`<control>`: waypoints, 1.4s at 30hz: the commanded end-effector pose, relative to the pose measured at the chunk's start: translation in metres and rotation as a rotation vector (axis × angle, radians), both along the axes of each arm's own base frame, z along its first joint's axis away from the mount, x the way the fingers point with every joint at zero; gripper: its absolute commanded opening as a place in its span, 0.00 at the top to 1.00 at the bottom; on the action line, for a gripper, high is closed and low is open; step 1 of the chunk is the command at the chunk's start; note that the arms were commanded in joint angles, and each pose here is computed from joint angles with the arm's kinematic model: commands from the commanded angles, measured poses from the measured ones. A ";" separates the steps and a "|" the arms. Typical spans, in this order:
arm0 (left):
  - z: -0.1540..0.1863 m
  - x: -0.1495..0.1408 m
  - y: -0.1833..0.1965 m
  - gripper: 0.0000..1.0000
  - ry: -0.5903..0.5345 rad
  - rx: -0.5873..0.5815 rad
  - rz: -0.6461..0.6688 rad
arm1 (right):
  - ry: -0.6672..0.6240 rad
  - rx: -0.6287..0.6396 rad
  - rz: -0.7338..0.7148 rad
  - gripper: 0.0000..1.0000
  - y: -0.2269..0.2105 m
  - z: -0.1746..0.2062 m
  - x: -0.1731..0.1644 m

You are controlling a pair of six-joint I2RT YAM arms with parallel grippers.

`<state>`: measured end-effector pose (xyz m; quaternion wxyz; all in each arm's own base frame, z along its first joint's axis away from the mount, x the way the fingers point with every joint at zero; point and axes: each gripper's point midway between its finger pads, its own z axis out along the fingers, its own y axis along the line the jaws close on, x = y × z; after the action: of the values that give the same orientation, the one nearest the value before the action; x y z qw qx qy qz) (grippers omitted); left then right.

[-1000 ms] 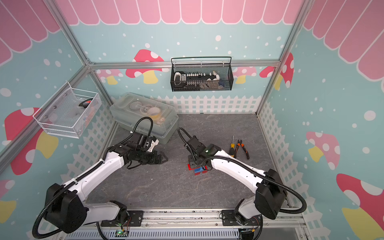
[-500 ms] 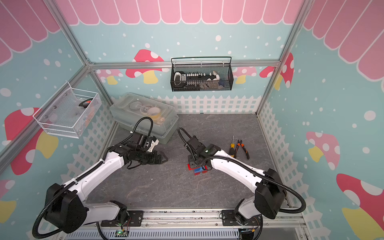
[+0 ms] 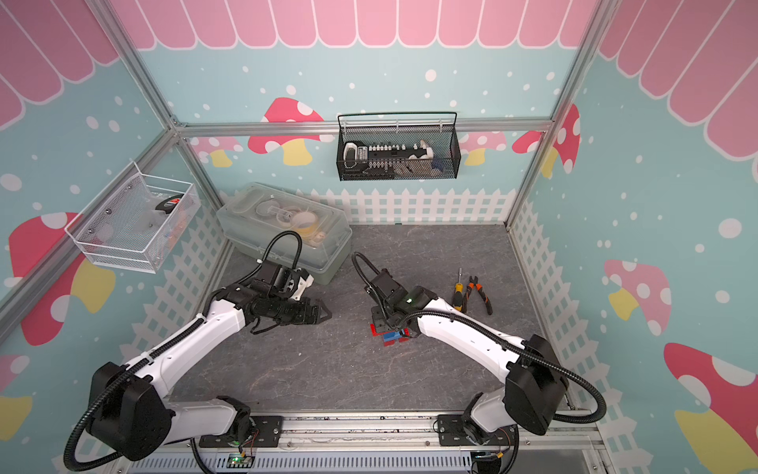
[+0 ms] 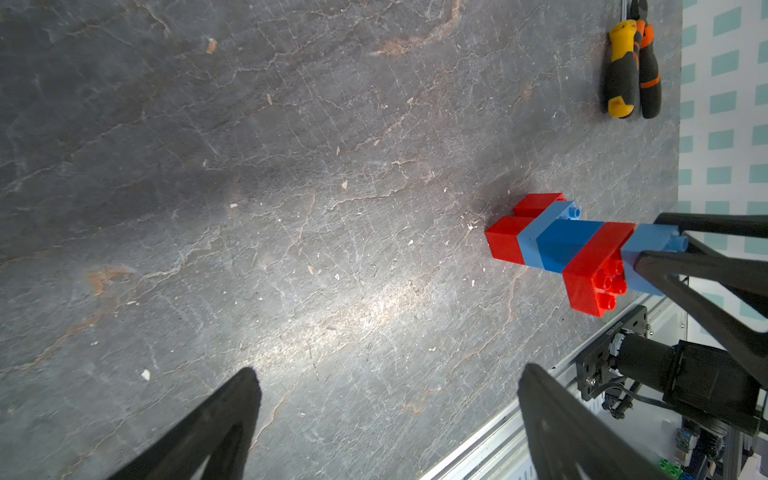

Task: Assemble a giraffe with lego
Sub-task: Assemble the lego brick with the lego brick.

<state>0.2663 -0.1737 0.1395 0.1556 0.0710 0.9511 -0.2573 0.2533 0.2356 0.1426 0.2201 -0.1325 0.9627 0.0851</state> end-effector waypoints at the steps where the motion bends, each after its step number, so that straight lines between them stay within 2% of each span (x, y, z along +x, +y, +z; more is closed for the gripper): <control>1: -0.004 0.000 -0.001 0.04 0.003 0.003 -0.006 | 0.121 -0.157 -0.022 0.86 -0.034 -0.036 -0.025; 32: -0.005 0.001 -0.002 0.04 0.008 0.004 -0.005 | 0.141 -0.305 -0.016 0.88 -0.050 -0.040 -0.026; 42: -0.005 0.001 -0.002 0.04 0.007 0.003 -0.007 | 0.163 -0.214 -0.069 0.88 -0.050 -0.062 -0.039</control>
<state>0.2671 -0.1740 0.1359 0.1507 0.0700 0.9523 -0.2558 0.2544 0.2226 0.1385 0.2421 -0.1154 0.9616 0.0576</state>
